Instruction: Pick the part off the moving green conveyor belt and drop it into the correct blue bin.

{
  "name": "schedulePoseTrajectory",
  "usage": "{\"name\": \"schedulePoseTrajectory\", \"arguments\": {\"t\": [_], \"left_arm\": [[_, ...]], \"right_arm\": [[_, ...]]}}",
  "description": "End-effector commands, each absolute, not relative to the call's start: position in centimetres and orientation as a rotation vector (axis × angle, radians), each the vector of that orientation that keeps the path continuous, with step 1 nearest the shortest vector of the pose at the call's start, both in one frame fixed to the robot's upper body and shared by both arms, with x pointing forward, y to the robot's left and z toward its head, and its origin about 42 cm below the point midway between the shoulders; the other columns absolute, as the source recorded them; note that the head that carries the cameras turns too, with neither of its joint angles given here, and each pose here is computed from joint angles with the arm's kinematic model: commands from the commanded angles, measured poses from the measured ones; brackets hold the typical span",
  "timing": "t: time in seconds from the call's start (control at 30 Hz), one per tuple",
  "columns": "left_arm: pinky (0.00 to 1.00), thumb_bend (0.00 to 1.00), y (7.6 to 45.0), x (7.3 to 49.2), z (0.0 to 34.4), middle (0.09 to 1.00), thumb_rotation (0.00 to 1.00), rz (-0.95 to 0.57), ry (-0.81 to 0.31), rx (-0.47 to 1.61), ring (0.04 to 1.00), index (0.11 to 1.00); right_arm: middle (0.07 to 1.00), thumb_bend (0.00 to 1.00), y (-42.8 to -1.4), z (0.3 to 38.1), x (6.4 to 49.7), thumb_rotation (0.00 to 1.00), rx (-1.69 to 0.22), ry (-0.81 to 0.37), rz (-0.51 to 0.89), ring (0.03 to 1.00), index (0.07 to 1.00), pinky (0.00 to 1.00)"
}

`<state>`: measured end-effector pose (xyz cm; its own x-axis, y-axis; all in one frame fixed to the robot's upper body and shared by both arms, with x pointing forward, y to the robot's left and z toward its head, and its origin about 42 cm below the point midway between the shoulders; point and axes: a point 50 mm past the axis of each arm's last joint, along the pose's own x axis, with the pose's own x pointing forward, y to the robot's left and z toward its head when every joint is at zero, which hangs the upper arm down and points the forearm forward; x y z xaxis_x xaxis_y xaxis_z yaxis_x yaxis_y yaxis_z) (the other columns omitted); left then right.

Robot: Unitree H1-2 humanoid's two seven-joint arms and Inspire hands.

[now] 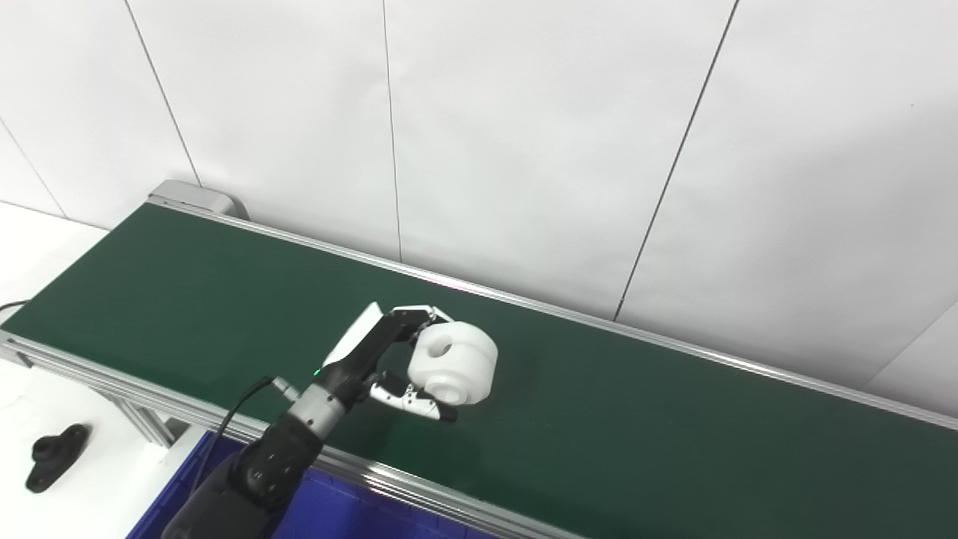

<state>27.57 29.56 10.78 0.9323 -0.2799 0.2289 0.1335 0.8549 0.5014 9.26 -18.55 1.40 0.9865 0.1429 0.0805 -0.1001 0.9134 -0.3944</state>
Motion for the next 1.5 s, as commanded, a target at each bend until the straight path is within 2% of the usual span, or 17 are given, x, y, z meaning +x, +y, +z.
{"name": "schedulePoseTrajectory", "arguments": {"t": [0.0,0.13,0.23,0.37,0.6,0.83,1.03,1.47], "left_arm": [[0.35,0.47,30.4,26.8,12.6,0.508,0.0,-0.224,-0.371,0.5,0.449,0.522],[0.35,0.47,30.9,24.2,13.0,0.511,0.0,-0.245,-0.372,0.498,0.449,0.516],[0.39,0.48,31.0,22.3,13.1,0.504,0.0,-0.263,-0.363,0.501,0.471,0.488],[0.38,0.48,30.7,19.9,12.8,0.507,0.0,-0.272,-0.348,0.494,0.473,0.483],[0.4,0.48,30.3,16.6,11.4,0.5,0.0,-0.329,-0.269,0.414,0.476,0.479],[0.4,0.48,30.2,14.1,10.1,0.513,0.0,-0.392,-0.184,0.457,0.483,0.466],[0.39,0.48,30.5,13.1,9.3,0.516,0.0,-0.438,-0.148,0.573,0.48,0.467],[0.38,0.48,30.7,13.7,7.6,0.505,0.0,-0.543,-0.144,0.805,0.476,0.491]], "right_arm": [[0.874,0.77,-18.0,2.7,9.3,0.5,-0.348,-0.175,0.131,0.847,0.91,0.8],[0.877,0.76,-17.9,3.2,9.2,0.49,-0.339,-0.187,0.126,0.848,0.909,0.8],[0.875,0.77,-18.1,3.4,9.1,0.52,-0.341,-0.189,0.127,0.844,0.909,0.8],[0.879,0.78,-18.4,3.8,9.0,0.55,-0.338,-0.184,0.131,0.856,0.914,0.81],[0.87,0.79,-18.6,4.6,9.5,0.54,-0.321,-0.191,0.125,0.85,0.908,0.8],[0.868,0.79,-18.6,5.0,9.9,0.53,-0.305,-0.188,0.123,0.855,0.906,0.82],[0.873,0.79,-18.6,5.1,10.1,0.52,-0.301,-0.185,0.123,0.851,0.905,0.81],[0.863,0.8,-18.2,5.0,10.8,0.51,-0.296,-0.197,0.143,0.832,0.887,0.79]]}}
